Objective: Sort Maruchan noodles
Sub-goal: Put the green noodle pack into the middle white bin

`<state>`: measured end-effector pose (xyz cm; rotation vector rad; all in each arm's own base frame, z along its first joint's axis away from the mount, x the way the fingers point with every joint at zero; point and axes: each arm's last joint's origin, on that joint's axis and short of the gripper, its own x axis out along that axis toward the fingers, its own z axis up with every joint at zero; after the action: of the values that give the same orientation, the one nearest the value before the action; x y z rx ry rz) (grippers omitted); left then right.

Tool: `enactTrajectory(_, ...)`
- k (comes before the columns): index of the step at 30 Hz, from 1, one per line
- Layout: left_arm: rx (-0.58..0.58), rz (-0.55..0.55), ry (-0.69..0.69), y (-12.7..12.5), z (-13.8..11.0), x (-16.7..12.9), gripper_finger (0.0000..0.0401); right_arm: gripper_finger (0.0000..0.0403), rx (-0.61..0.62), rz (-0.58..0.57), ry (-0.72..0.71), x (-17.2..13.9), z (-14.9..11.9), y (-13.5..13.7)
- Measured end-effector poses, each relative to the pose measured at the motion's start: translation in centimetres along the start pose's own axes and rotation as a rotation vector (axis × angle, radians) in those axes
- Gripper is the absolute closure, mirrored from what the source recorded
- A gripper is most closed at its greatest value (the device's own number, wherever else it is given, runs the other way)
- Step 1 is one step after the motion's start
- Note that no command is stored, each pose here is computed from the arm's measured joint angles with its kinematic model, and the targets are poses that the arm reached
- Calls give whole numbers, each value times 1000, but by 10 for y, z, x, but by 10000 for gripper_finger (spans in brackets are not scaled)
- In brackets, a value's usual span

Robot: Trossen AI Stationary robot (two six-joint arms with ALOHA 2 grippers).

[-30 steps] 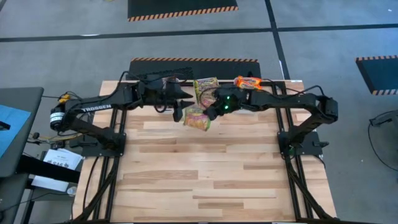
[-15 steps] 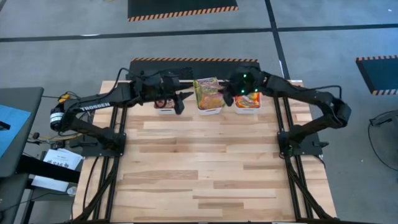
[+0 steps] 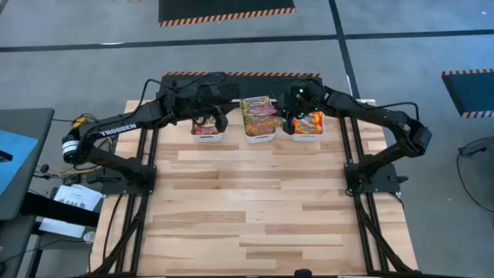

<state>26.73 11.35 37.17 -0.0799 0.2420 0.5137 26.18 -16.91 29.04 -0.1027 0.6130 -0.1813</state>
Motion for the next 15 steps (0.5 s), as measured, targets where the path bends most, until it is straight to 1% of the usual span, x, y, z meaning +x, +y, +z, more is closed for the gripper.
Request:
enactTrajectory(2,-20,9,0,3,0,0,269,376,-27,4,-2,0,1,1)
enactTrajectory(6,-48,17,-1,5,0,0,269,377,-33,3,-4,1,1,1)
enactTrajectory(8,-49,17,-1,5,0,0,269,376,-37,12,-3,10,0,2)
enactTrajectory(15,-48,16,-1,5,0,1,269,376,-13,44,78,36,-11,8)
